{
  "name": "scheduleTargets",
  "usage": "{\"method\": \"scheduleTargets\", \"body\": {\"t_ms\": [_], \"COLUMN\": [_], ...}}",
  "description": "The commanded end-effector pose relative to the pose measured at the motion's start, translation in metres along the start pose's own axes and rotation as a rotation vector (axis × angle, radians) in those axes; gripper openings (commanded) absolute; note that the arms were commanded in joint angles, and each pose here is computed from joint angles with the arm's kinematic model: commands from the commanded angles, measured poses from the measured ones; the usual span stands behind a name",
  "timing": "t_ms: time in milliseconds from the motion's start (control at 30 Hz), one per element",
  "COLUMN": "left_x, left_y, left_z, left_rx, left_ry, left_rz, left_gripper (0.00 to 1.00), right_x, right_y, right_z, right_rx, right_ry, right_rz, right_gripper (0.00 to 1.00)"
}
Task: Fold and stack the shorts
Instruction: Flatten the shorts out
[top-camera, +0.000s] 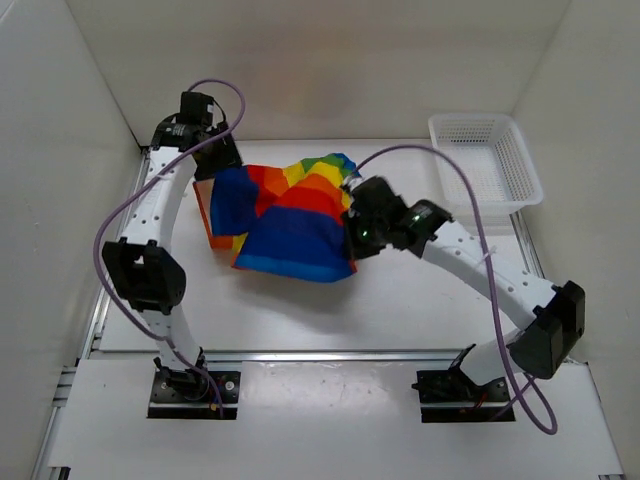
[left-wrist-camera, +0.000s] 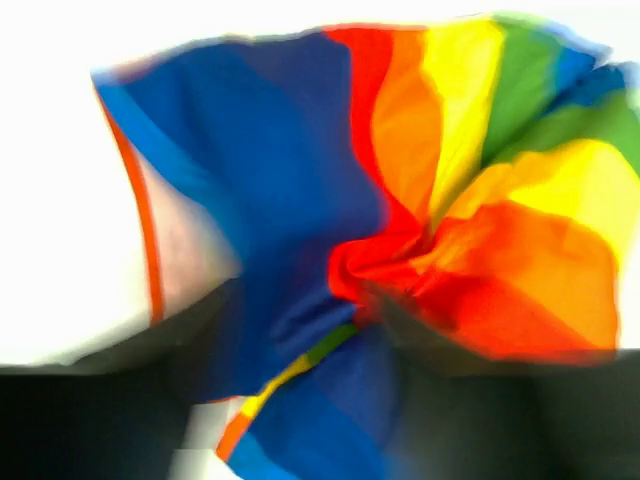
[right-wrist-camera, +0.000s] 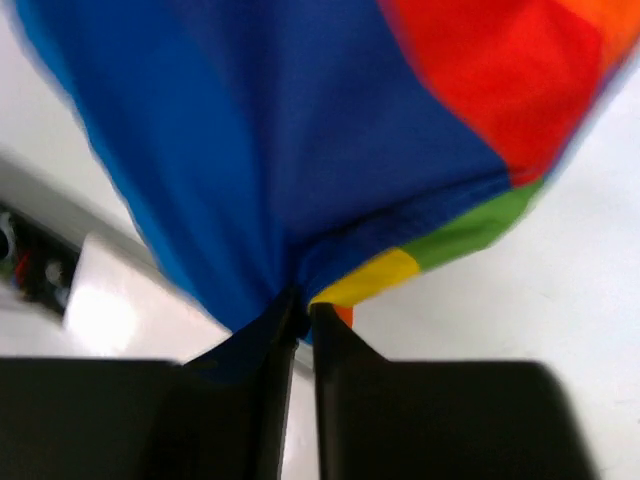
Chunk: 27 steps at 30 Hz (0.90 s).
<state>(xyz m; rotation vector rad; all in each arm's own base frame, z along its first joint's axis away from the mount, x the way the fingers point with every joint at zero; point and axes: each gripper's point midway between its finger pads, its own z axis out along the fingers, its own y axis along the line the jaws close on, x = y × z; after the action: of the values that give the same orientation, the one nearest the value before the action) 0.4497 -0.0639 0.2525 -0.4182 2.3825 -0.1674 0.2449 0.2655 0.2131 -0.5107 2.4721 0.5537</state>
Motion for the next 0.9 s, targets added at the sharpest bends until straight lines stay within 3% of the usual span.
{"method": "scheduleTargets", "body": {"t_ms": [0, 67, 100, 133, 200, 300, 400, 533, 567, 700, 867], "left_x": [0.016, 0.018, 0.014, 0.021, 0.024, 0.05, 0.104, 0.183, 0.216, 0.276, 0.343], "left_y": [0.026, 0.034, 0.036, 0.042, 0.044, 0.039, 0.029, 0.008, 0.007, -0.019, -0.045], "left_z": [0.003, -0.005, -0.018, -0.022, -0.036, -0.062, -0.078, -0.092, -0.089, -0.104, -0.12], "left_rx": [-0.09, -0.1, -0.085, -0.085, -0.059, 0.04, 0.165, 0.313, 0.333, 0.413, 0.463], "left_ry": [0.098, 0.101, 0.079, 0.094, 0.073, 0.082, 0.166, 0.285, 0.377, 0.48, 0.612], "left_rz": [0.025, 0.024, 0.014, 0.016, 0.021, 0.039, 0.066, 0.047, 0.004, -0.009, 0.162], "left_gripper": [1.0, 1.0, 1.0, 1.0, 1.0, 0.96, 0.91, 0.8, 0.8, 0.77, 0.75], "right_x": [0.051, 0.069, 0.091, 0.099, 0.087, 0.067, 0.051, 0.025, 0.013, -0.002, -0.039], "right_y": [0.059, 0.11, 0.135, 0.135, 0.117, 0.083, 0.039, -0.007, -0.027, -0.075, -0.137], "right_z": [0.006, 0.011, 0.006, 0.016, 0.012, 0.009, 0.009, 0.013, 0.013, 0.036, 0.055], "right_rx": [-0.09, -0.211, -0.237, -0.17, -0.014, 0.049, 0.089, 0.113, 0.126, 0.137, 0.095], "right_ry": [0.088, 0.14, 0.182, 0.218, 0.166, 0.116, 0.097, 0.049, 0.03, 0.05, 0.003], "right_rz": [-0.028, -0.137, -0.232, -0.269, -0.28, -0.193, -0.042, 0.166, 0.227, 0.36, 0.508], "right_gripper": [0.17, 0.56, 0.68, 0.7, 0.71, 0.71, 0.6, 0.59, 0.59, 0.61, 0.61]}}
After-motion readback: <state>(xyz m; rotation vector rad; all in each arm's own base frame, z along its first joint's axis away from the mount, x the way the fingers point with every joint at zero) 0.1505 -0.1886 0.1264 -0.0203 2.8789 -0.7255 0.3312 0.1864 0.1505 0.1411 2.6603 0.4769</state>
